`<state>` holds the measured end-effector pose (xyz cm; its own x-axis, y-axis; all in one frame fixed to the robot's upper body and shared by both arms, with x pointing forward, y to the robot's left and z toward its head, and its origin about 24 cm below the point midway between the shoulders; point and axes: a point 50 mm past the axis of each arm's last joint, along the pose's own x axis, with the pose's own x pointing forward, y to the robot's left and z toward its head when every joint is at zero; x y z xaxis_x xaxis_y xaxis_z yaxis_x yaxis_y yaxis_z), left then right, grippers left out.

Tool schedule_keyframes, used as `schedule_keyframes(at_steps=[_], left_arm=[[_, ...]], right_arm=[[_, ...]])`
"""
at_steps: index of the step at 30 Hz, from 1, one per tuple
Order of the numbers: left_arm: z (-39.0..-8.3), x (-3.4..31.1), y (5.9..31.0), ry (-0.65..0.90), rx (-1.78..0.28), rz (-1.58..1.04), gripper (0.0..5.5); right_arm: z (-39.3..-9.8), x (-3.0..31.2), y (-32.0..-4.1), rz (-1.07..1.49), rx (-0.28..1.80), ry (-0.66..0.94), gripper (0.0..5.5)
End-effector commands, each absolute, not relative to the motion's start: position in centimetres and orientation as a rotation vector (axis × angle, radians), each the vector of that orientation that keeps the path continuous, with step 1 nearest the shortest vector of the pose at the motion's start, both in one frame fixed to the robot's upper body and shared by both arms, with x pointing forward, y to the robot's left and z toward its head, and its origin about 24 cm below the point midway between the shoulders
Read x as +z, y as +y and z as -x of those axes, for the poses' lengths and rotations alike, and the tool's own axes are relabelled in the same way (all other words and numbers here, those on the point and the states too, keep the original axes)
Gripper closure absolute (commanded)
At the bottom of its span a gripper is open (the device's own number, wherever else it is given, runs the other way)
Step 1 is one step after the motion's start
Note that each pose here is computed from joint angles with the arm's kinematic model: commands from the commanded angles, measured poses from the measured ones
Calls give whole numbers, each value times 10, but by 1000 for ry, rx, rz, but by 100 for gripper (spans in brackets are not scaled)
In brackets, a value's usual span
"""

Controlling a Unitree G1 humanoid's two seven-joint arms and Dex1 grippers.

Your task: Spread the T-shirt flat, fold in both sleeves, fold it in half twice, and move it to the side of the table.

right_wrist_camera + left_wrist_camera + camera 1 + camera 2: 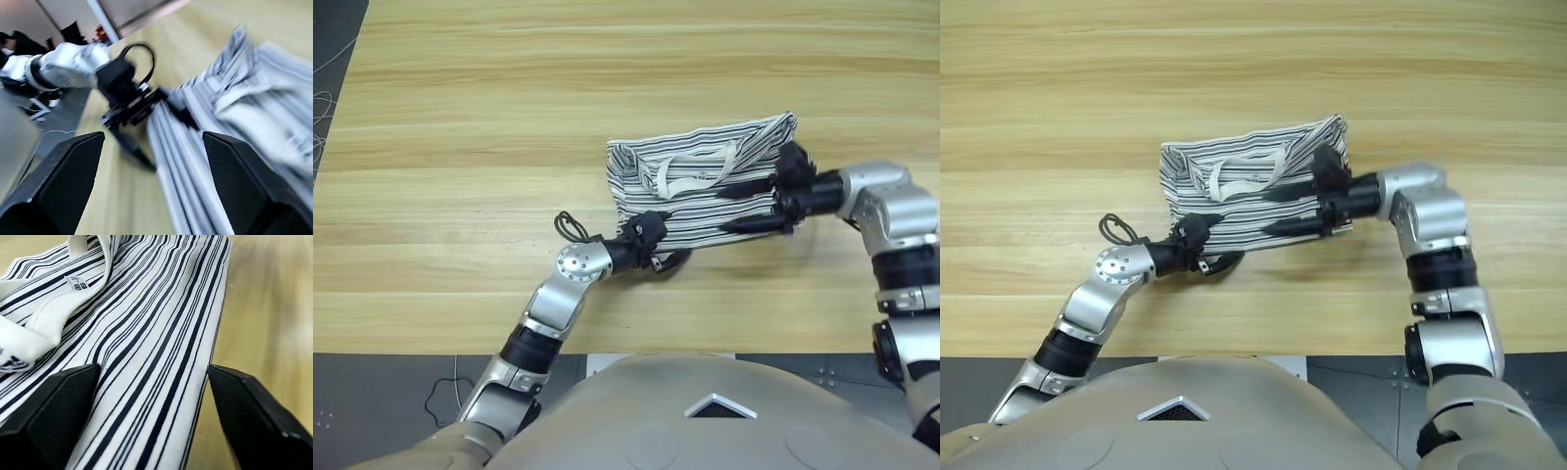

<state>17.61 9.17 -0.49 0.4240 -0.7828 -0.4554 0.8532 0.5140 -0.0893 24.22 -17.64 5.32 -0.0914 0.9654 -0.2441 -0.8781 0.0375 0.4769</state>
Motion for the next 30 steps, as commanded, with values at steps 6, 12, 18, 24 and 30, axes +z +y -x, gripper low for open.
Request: schedule_keyframes(at_steps=[6, 12, 18, 24, 30], left_arm=[[-136, -34, 105, 728, -959, -143, 140], [-133, -34, 103, 732, -969, -141, 140], [-132, -36, 100, 738, -976, -145, 140], [-134, -36, 102, 732, -966, -150, 140], [-138, -34, 103, 720, -959, -153, 140]], right_arm=[[-208, 21, -160, -158, 1244, 736, 179], [-218, 23, -139, -102, 1184, 733, 179], [-217, 48, -140, -121, 1348, 716, 179], [-225, 30, -179, 70, 1298, 813, 179], [-215, 10, -199, 186, 1351, 902, 179]])
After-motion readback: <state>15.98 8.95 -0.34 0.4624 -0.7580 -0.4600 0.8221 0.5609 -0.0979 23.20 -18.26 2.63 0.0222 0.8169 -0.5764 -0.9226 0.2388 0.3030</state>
